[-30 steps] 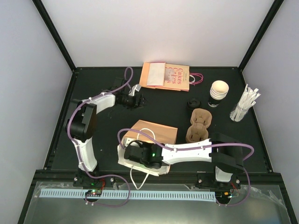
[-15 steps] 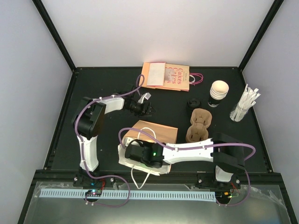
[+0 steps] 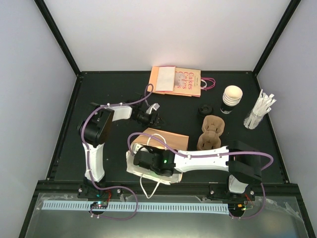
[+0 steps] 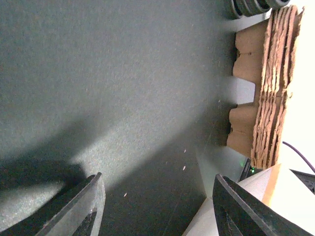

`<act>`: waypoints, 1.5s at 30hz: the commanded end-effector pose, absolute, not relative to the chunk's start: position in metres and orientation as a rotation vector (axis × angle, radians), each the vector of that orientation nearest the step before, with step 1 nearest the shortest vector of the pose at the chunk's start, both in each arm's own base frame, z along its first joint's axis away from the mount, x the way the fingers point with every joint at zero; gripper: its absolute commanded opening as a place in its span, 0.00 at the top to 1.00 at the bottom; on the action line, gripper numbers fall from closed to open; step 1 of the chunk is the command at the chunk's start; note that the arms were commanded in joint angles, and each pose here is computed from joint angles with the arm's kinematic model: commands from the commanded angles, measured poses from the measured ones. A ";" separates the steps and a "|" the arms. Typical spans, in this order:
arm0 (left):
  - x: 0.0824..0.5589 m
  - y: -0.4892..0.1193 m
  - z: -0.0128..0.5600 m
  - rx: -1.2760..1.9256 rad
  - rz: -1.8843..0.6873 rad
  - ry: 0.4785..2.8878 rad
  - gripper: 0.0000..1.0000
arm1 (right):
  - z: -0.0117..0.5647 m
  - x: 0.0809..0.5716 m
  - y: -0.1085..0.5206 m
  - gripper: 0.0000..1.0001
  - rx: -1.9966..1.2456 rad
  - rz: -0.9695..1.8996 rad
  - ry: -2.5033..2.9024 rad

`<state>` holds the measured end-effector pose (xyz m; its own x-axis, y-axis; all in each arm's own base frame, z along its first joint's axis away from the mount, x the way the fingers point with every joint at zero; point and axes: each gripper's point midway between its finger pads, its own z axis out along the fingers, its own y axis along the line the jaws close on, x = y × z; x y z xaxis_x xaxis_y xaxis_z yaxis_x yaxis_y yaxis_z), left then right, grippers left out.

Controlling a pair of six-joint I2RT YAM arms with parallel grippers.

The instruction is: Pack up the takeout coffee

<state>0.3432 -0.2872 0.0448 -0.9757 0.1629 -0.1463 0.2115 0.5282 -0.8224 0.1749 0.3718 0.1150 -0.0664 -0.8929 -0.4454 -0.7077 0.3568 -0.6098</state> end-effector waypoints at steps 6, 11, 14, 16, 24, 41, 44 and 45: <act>0.325 -0.291 0.052 0.415 -1.515 2.665 0.41 | 0.095 0.162 0.362 0.63 -1.503 -0.256 1.890; 0.318 -0.289 0.050 0.418 -1.513 2.674 0.43 | 0.091 0.160 0.362 0.63 -1.512 -0.241 1.908; 0.314 -0.288 0.051 0.420 -1.511 2.674 0.44 | 0.088 0.158 0.362 0.63 -1.516 -0.228 1.922; 0.312 -0.288 0.051 0.422 -1.509 2.674 0.44 | 0.085 0.156 0.361 0.63 -1.522 -0.222 1.932; 0.304 -0.288 0.053 0.429 -1.505 2.678 0.45 | 0.076 0.157 0.358 0.63 -1.524 -0.265 1.949; 0.294 -0.291 0.052 0.451 -1.505 2.692 0.46 | 0.060 0.159 0.353 0.63 -1.533 -0.468 1.904; 0.292 -0.292 0.052 0.455 -1.503 2.696 0.46 | 0.054 0.159 0.352 0.63 -1.547 -0.484 1.906; 0.291 -0.293 0.051 0.456 -1.503 2.698 0.47 | 0.053 0.158 0.352 0.63 -1.550 -0.486 1.907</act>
<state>0.3112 -0.2869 0.0470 -0.9648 0.1985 -0.1726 0.2522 0.5116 -0.8214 0.1642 0.3800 0.1064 -0.0690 -0.9104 -0.4080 -0.6759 0.3434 -0.6520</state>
